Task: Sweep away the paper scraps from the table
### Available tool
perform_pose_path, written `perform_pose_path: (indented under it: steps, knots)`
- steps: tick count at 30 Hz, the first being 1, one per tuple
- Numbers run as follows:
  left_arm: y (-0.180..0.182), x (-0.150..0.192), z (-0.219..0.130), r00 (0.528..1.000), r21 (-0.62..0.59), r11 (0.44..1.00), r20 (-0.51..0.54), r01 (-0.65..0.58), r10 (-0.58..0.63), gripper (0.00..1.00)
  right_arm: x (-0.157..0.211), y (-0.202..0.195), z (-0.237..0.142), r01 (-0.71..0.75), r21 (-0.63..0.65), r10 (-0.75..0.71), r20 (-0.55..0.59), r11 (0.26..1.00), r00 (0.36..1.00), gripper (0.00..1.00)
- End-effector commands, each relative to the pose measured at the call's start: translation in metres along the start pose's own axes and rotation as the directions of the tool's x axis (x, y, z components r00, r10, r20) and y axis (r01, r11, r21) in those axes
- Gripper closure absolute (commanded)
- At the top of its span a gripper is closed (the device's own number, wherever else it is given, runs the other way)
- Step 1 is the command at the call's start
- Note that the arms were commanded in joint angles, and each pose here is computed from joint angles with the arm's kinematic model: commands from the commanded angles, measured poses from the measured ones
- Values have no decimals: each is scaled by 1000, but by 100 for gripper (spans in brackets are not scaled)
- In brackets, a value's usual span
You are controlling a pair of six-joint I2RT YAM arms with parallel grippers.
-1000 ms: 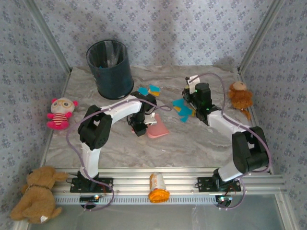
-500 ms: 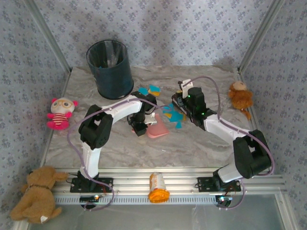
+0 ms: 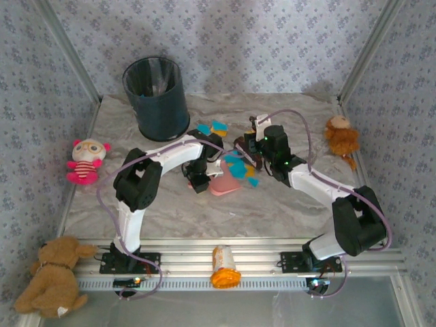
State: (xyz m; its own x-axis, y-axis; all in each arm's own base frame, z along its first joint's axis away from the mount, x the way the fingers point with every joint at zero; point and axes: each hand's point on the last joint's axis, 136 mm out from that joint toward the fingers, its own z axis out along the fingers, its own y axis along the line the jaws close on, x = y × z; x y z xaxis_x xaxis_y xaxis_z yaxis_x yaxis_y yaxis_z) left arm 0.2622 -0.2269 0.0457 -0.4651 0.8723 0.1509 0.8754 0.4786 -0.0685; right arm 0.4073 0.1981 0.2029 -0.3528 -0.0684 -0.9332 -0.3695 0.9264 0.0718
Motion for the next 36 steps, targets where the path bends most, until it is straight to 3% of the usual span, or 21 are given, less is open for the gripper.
perform_pose_path:
  steps: [1, 11, 19, 31, 36]
  knots:
    - [4, -1, 0, 1000, -2, 1000, -14, 19, -19, 100, 19, 10, -7, -59, -32, 56, -86, 998, 995, 100]
    - [6, 1, -7, 999, -23, 999, 8, 36, -36, 100, -19, -1, -33, -100, 53, 100, 1, 994, 995, 100]
    - [4, 9, -10, 999, -31, 999, 9, 42, -42, 100, -28, -20, -47, -113, 158, 106, 52, 981, 993, 100]
    - [6, 9, -7, 999, -36, 998, 9, 54, -53, 100, -7, -34, -44, -73, 260, 90, -55, 963, 994, 100]
    - [6, 8, -6, 999, -35, 998, 9, 52, -52, 100, 3, -28, -44, -58, 227, 84, -106, 972, 991, 100]
